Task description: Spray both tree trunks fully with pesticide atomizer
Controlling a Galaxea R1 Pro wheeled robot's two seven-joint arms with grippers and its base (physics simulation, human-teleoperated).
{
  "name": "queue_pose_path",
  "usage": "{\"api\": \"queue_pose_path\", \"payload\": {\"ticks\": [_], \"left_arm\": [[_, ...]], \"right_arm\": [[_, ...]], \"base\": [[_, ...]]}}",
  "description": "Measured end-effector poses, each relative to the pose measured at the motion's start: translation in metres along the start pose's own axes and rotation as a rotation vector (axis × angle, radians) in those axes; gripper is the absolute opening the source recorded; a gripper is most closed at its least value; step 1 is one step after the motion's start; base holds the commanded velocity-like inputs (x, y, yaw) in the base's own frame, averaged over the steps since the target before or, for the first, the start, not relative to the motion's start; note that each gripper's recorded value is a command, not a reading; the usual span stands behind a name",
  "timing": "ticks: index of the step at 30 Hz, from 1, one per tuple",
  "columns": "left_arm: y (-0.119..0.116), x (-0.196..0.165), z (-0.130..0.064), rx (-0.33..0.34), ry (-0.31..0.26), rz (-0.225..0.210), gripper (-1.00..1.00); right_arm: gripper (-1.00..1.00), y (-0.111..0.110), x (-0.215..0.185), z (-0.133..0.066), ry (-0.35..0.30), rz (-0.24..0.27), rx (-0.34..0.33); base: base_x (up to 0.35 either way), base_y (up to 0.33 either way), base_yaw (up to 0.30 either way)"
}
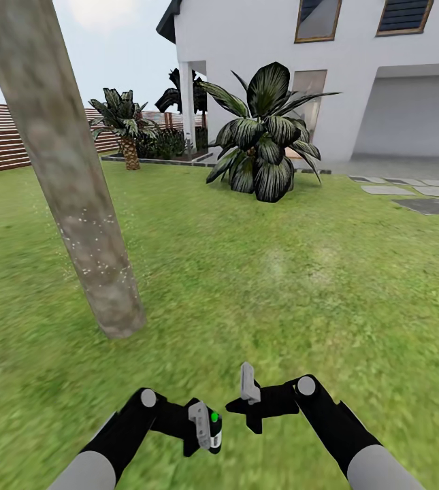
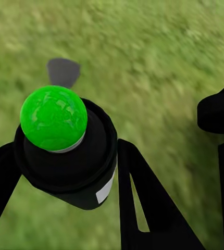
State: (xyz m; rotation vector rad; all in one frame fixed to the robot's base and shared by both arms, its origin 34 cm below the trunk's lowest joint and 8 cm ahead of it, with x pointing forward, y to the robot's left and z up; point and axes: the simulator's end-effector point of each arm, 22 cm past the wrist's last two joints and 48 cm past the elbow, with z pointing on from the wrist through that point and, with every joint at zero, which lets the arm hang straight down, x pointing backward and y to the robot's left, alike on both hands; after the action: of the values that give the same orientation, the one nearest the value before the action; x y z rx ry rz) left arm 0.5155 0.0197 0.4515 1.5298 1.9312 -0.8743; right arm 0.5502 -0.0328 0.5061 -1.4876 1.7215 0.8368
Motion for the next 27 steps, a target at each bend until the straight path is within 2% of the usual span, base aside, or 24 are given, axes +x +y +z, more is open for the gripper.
{"api": "queue_pose_path", "payload": {"ticks": [11,13,15,27], "left_arm": [[-0.002,-0.010,0.004,0.004,-0.018,0.003,-1.00],[-0.001,-0.019,0.004,0.001,-0.059,-0.014,-1.00],[-0.001,-0.022,0.004,0.002,-0.072,-0.018,-1.00],[-0.001,-0.021,0.004,0.003,-0.075,-0.024,-1.00]], "right_arm": [[-1.00,0.000,0.000,0.000,0.000,0.000,0.000],[-1.00,0.000,0.000,0.000,0.000,0.000,0.000],[-1.00,0.000,0.000,0.000,0.000,0.000,0.000],[-1.00,0.000,0.000,0.000,0.000,0.000,0.000]], "base": [[0.000,0.000,0.000],[0.000,0.000,0.000],[0.000,0.000,0.000],[0.000,0.000,0.000]]}}
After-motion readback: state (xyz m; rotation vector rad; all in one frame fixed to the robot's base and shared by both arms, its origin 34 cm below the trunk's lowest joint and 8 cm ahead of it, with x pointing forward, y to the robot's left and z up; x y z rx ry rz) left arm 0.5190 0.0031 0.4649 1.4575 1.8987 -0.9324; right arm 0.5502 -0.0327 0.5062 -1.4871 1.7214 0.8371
